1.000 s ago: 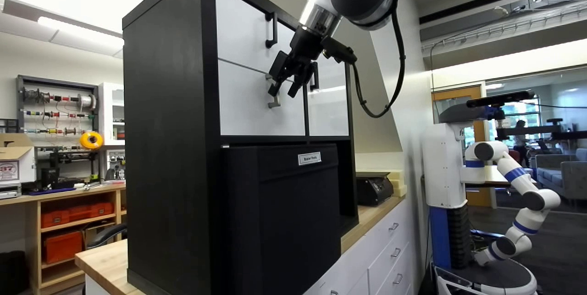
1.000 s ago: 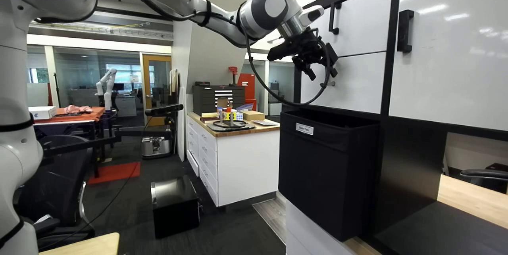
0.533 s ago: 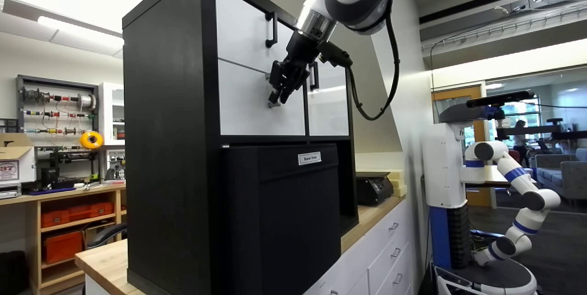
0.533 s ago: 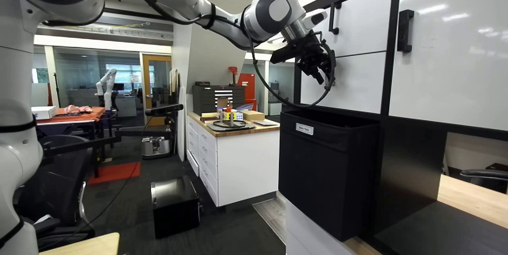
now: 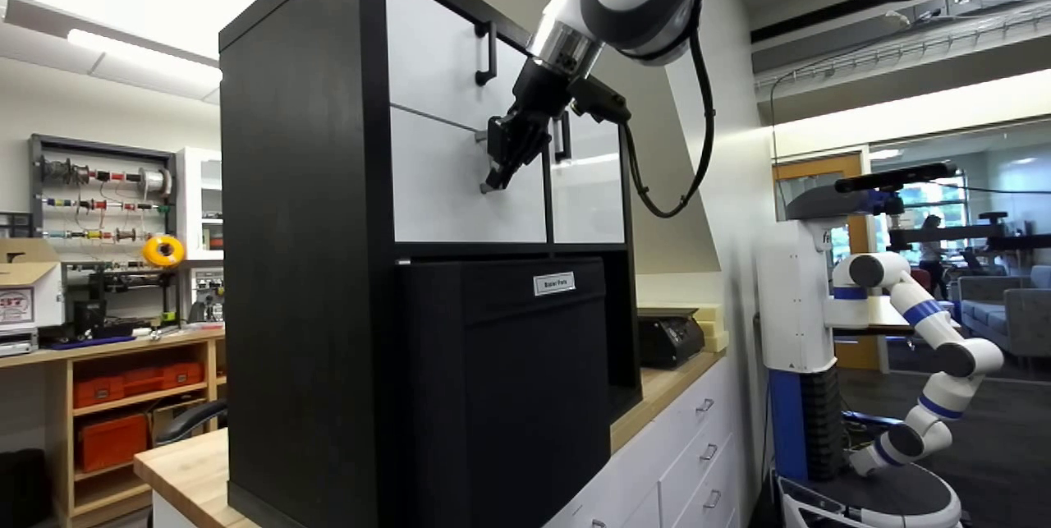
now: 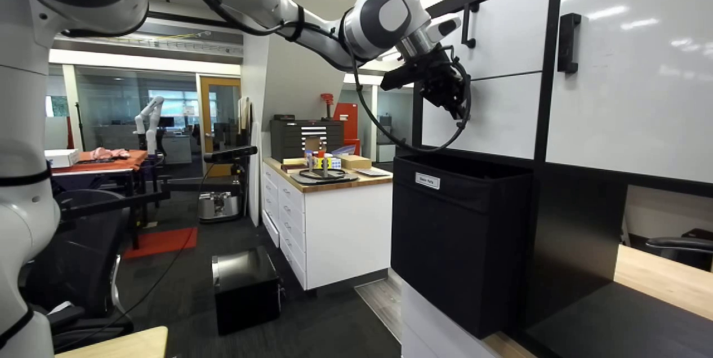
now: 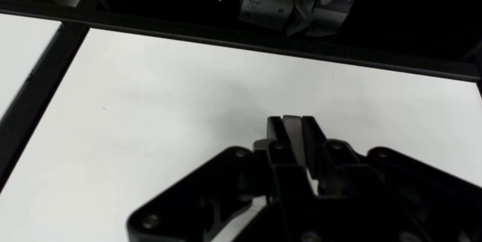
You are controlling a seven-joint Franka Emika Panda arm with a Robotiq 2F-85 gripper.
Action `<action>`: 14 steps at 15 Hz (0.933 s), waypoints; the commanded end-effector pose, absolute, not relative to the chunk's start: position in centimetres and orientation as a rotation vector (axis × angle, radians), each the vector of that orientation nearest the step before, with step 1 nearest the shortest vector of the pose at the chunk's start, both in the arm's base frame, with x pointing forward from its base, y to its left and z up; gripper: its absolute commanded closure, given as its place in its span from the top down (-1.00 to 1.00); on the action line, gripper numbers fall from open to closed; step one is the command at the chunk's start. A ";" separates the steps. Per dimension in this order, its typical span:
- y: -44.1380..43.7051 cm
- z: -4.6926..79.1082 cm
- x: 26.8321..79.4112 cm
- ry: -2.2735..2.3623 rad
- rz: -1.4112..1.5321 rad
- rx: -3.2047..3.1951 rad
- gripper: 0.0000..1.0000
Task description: Open the bottom drawer of the overhead cabinet
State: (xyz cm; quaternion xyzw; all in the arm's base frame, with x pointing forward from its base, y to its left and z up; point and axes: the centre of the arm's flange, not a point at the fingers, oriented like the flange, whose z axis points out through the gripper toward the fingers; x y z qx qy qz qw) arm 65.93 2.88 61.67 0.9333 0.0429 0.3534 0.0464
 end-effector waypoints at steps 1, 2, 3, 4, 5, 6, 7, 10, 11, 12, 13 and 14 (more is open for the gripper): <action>2.9 61.8 65.4 0.164 1.111 2.836 -0.87; 3.1 61.6 65.0 0.169 1.110 2.838 -0.87; 3.3 61.5 64.7 0.171 1.112 2.837 -0.87; 3.5 61.2 64.2 0.173 1.117 2.838 -0.87; 3.5 61.1 63.8 0.174 1.126 2.838 -0.87; 3.6 60.9 63.4 0.174 1.137 2.835 -0.87; 3.6 60.7 62.8 0.174 1.147 2.831 -0.87; 3.4 60.0 61.5 0.172 1.177 2.817 -0.87; 3.4 59.8 60.9 0.171 1.188 2.815 -0.87; 3.4 59.6 60.4 0.170 1.197 2.812 -0.87; 3.4 59.3 59.8 0.171 1.205 2.809 -0.87; 3.4 59.2 59.3 0.171 1.214 2.806 -0.87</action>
